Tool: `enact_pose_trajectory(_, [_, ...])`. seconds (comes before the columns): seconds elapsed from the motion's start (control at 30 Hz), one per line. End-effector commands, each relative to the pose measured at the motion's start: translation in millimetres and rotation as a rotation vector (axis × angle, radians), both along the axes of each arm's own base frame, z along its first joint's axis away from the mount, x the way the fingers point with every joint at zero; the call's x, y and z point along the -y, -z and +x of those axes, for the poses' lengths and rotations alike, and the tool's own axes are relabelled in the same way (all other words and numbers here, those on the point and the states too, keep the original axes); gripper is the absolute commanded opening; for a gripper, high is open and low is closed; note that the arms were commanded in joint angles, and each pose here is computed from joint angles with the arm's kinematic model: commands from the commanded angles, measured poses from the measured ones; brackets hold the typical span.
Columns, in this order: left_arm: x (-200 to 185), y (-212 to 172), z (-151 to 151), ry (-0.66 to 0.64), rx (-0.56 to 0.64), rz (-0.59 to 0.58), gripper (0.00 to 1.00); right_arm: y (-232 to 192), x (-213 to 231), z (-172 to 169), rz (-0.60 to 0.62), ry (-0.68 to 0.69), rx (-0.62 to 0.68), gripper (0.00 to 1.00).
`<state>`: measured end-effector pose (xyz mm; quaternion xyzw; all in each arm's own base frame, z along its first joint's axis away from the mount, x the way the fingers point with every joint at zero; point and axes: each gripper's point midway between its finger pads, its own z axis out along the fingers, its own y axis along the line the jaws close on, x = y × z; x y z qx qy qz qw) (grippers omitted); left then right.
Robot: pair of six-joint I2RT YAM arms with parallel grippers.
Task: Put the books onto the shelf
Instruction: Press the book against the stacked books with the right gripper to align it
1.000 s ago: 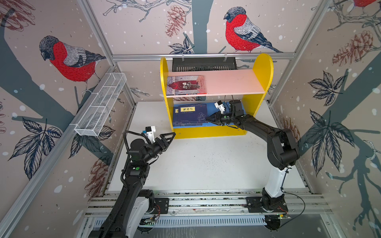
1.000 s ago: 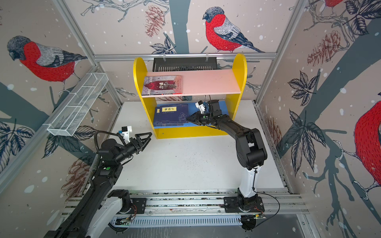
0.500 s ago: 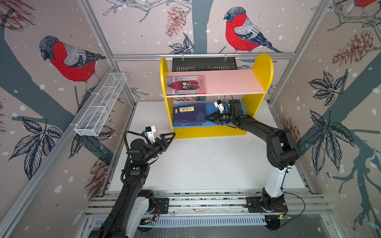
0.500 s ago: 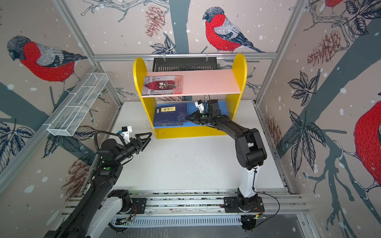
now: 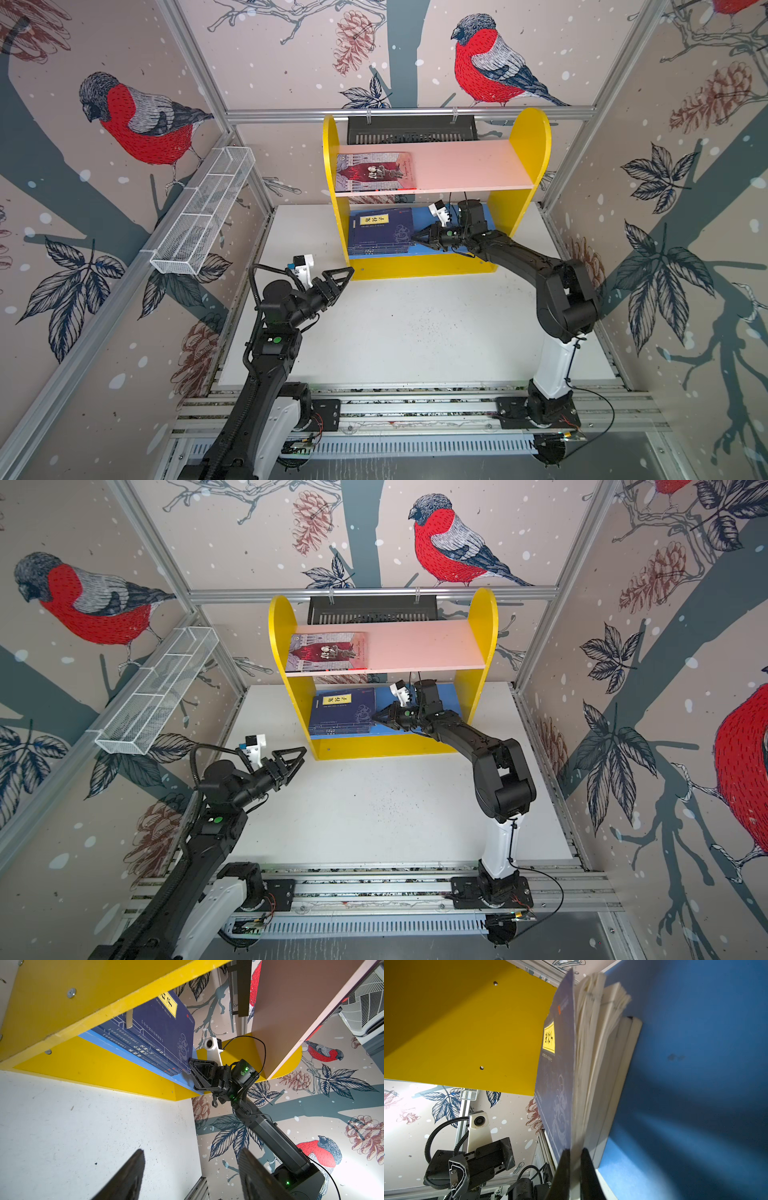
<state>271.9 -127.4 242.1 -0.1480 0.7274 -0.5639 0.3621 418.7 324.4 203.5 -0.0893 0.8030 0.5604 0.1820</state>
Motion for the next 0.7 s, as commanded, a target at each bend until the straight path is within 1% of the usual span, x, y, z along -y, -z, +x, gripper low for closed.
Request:
enact_pose_trajectory(0.0, [0.5, -8.7, -0.2, 0.005, 0.041, -0.006, 0.72, -3.7, -2.8, 3.0, -0.003, 0.002, 0.032, 0.03])
enact_pose_trajectory(0.67, [1.0, -10.0, -1.1, 0.007, 0.045, -0.007, 0.72, -4.4, -14.3, 1.2, -0.013, -0.018, 0.038, 0.03])
